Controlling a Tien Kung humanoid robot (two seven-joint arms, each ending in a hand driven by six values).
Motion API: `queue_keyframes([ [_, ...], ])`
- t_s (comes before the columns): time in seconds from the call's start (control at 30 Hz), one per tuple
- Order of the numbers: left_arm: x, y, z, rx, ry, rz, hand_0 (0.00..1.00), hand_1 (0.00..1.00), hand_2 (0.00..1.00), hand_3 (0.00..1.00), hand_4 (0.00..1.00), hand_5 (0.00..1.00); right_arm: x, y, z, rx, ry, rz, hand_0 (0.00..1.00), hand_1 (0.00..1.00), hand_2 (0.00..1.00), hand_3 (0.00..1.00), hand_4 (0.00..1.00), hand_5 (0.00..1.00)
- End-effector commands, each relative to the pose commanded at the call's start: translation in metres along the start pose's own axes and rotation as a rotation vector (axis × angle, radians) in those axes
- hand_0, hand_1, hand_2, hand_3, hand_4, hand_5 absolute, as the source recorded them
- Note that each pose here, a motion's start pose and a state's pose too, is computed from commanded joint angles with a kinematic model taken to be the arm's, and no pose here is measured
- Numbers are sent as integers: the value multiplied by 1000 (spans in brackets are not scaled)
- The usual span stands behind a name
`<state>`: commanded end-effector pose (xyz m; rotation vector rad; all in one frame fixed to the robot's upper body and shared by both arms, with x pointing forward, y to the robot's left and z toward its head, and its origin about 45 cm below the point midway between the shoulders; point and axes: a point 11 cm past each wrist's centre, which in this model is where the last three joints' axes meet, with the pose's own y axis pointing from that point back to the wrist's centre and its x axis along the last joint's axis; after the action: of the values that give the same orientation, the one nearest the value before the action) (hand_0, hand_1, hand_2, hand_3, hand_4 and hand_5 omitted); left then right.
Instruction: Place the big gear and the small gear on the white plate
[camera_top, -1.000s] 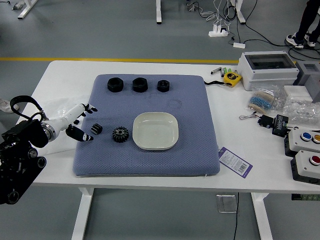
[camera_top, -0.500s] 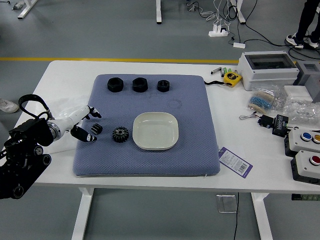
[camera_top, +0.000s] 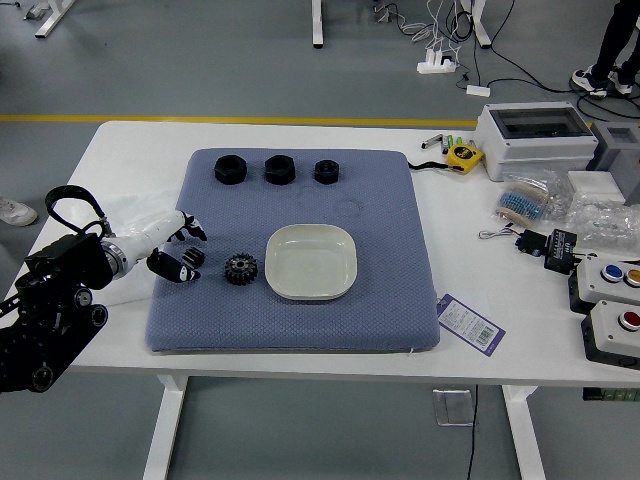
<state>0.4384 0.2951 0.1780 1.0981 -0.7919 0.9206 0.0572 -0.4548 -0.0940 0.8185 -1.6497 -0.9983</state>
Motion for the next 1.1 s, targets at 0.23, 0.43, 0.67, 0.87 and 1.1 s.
queue_keyframes([
  [0.23,-3,-3,1,-1,-16,-15,533,589,644,607,842,164,0,0,2,-3,4,0,682,663,732,572,797,710],
  [0.43,-6,-4,3,-7,-25,-23,411,546,597,597,807,154,1,0,4,-7,6,2,683,662,732,572,797,709],
  [0.67,-11,-5,8,-30,-23,-21,275,448,516,585,747,170,1,0,6,-10,5,3,682,663,732,574,797,710],
  [0.87,-12,-5,8,-34,-18,-15,240,391,485,583,727,184,1,0,6,-9,5,2,683,663,732,574,797,710],
  [1.1,-11,-4,5,-26,-19,-13,202,300,435,572,653,170,1,0,5,-8,0,1,683,663,732,574,797,709],
])
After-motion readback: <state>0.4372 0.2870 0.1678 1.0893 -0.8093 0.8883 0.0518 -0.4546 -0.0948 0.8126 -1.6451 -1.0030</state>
